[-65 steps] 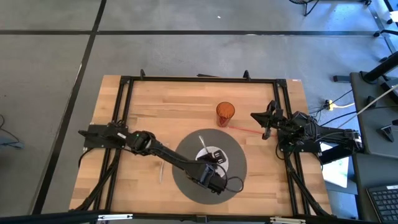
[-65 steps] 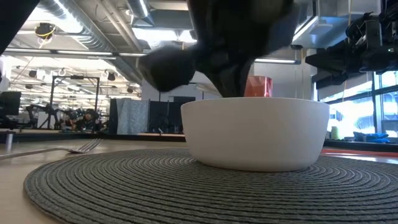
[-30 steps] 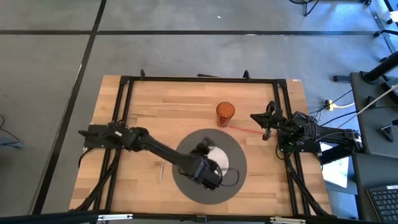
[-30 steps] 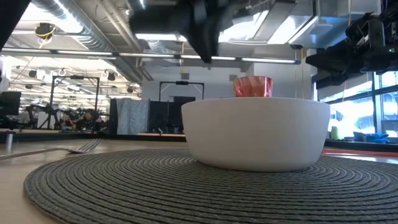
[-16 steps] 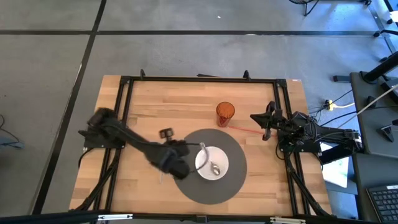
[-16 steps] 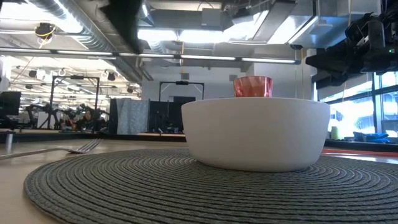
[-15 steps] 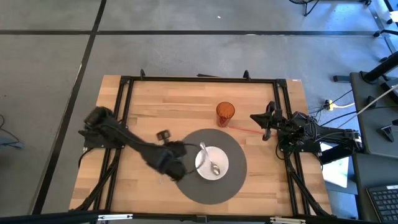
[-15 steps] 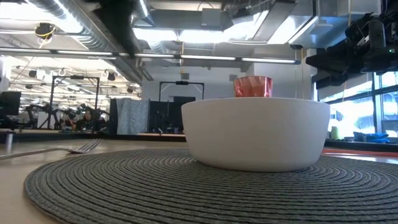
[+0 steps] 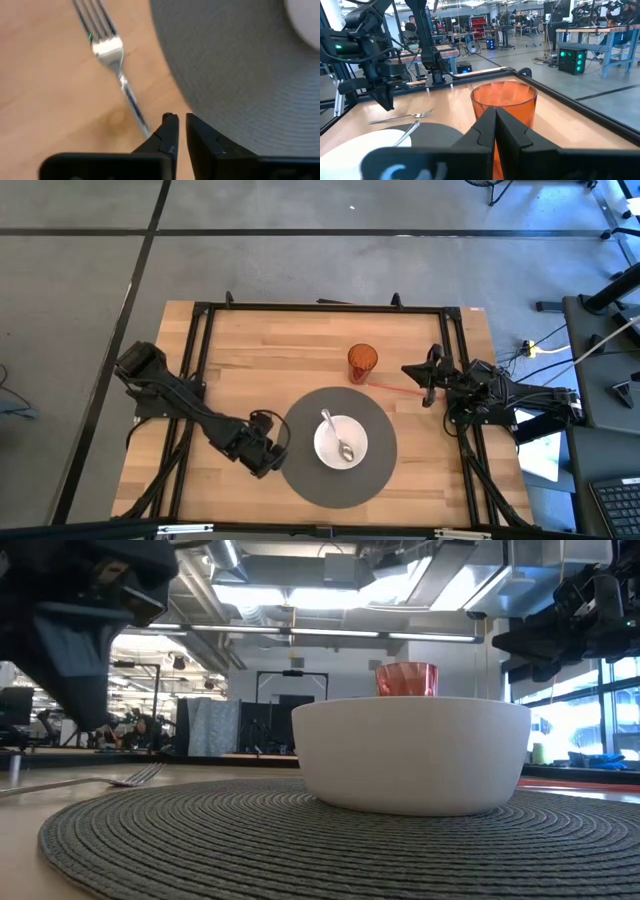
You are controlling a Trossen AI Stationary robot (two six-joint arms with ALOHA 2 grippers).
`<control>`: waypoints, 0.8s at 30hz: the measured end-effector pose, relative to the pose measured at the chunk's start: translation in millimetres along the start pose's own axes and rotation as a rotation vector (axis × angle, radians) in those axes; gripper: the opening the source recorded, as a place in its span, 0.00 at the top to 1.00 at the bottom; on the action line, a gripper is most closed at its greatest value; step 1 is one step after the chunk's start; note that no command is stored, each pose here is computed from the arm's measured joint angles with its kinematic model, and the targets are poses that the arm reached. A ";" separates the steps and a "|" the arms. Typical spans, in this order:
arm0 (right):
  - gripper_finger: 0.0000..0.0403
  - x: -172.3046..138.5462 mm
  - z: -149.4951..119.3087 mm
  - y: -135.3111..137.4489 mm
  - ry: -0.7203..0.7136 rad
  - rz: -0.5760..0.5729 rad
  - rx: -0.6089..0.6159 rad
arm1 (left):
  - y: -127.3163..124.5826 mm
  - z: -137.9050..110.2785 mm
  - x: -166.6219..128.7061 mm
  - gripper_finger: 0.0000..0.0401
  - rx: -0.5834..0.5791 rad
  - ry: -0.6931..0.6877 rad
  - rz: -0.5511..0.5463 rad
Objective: Pick & Place Utensil
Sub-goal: Put the silver fork into the white bowl
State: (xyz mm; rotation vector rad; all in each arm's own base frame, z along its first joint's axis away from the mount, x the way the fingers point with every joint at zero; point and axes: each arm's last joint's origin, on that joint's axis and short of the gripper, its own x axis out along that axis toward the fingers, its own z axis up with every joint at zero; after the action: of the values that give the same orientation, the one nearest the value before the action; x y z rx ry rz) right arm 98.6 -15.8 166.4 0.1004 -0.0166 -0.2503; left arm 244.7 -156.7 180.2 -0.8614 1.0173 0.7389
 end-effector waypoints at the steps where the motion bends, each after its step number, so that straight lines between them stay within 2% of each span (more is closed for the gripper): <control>1: 0.97 0.0 -0.2 0.0 0.002 0.002 0.000 | -0.1 1.0 0.4 0.90 -0.006 0.014 0.002; 6: 0.97 0.0 -0.1 0.1 0.001 0.003 0.000 | 0.9 13.0 4.4 0.77 -0.027 0.049 0.031; 13: 0.97 0.0 -0.1 0.1 0.001 0.003 0.000 | 10.1 32.6 9.8 0.59 -0.062 0.114 0.141; 17: 0.97 0.0 -0.1 0.2 0.002 0.006 -0.003 | 9.9 40.0 12.1 0.58 -0.053 0.147 0.136; 24: 0.97 0.0 -0.2 0.6 0.003 0.020 -0.004 | 10.7 46.5 17.0 0.62 -0.042 0.153 0.149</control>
State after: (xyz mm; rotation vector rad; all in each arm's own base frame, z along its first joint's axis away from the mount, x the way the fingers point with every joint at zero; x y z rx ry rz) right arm 98.7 -15.2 166.3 0.0970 -0.0137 -0.2300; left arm 260.5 -108.9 174.3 -0.8955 1.2162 0.8314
